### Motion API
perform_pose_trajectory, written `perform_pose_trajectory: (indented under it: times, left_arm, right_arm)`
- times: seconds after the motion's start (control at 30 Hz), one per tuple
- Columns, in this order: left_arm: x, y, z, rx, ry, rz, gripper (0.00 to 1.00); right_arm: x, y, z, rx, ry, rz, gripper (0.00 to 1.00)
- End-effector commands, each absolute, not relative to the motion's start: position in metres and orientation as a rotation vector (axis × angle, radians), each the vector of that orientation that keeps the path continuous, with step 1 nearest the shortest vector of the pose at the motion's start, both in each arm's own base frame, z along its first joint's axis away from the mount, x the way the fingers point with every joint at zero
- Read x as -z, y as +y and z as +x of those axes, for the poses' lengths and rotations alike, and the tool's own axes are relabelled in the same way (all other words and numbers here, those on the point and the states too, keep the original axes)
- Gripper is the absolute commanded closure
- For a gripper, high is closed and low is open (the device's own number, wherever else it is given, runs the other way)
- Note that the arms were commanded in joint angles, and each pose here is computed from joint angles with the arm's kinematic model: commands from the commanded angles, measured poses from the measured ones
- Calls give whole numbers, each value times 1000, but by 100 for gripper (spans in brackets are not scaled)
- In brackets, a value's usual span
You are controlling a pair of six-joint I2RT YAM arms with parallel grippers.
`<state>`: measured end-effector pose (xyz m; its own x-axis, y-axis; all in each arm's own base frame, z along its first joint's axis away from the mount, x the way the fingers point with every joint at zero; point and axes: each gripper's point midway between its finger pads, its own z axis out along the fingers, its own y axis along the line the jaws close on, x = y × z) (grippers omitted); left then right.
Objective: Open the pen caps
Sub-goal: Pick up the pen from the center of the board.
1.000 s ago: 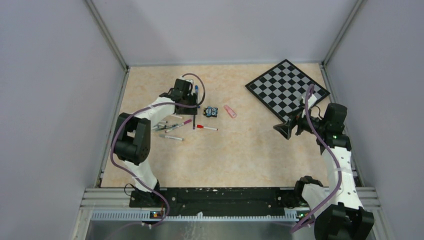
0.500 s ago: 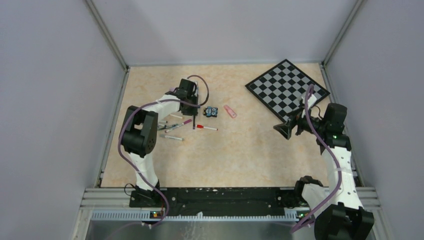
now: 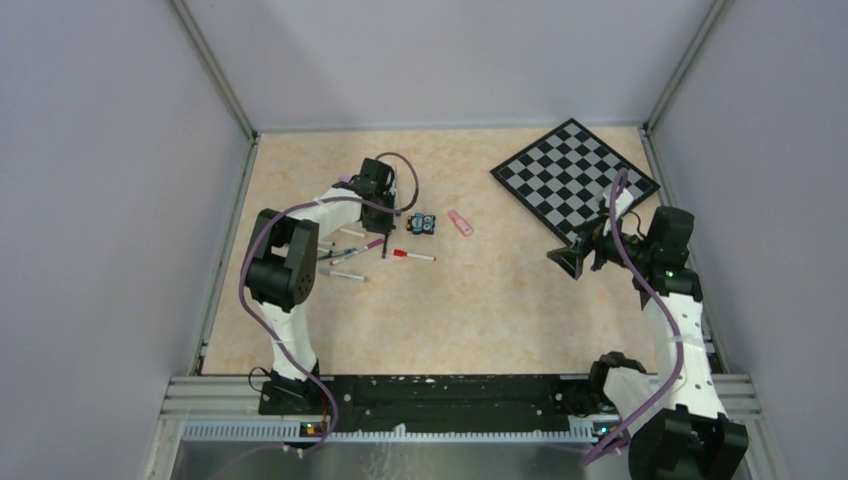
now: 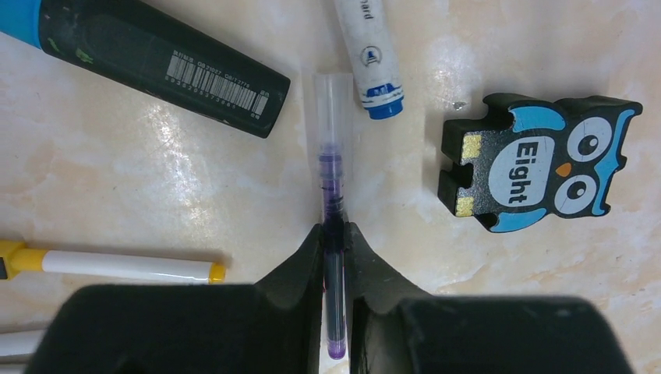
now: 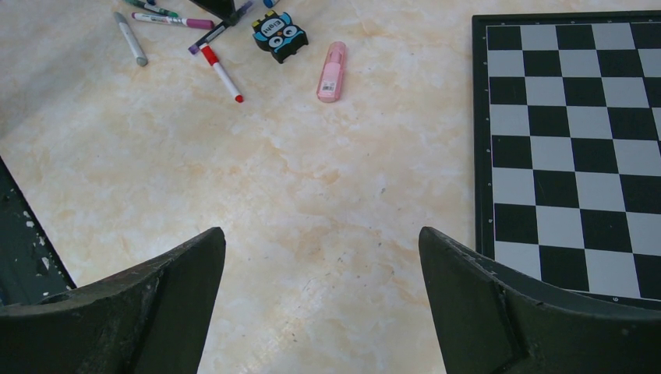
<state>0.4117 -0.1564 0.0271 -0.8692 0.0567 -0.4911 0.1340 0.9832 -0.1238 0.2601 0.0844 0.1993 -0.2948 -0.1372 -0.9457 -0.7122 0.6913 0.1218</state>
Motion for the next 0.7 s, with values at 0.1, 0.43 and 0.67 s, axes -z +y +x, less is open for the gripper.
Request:
perform_pose_trajectory:
  times: [0.1, 0.43, 0.67]
  left_arm:
    - [-17, -154, 409, 125, 2663, 135, 85]
    - [-43, -158, 415, 87, 2580, 98, 97]
    - [-91, -164, 411, 194, 2454, 77, 100]
  right_arm:
    - [-209, 90, 260, -659, 1753, -721, 9]
    - [-212, 93, 256, -678, 1738, -736, 9]
    - [-214, 101, 249, -735, 1711, -765, 9]
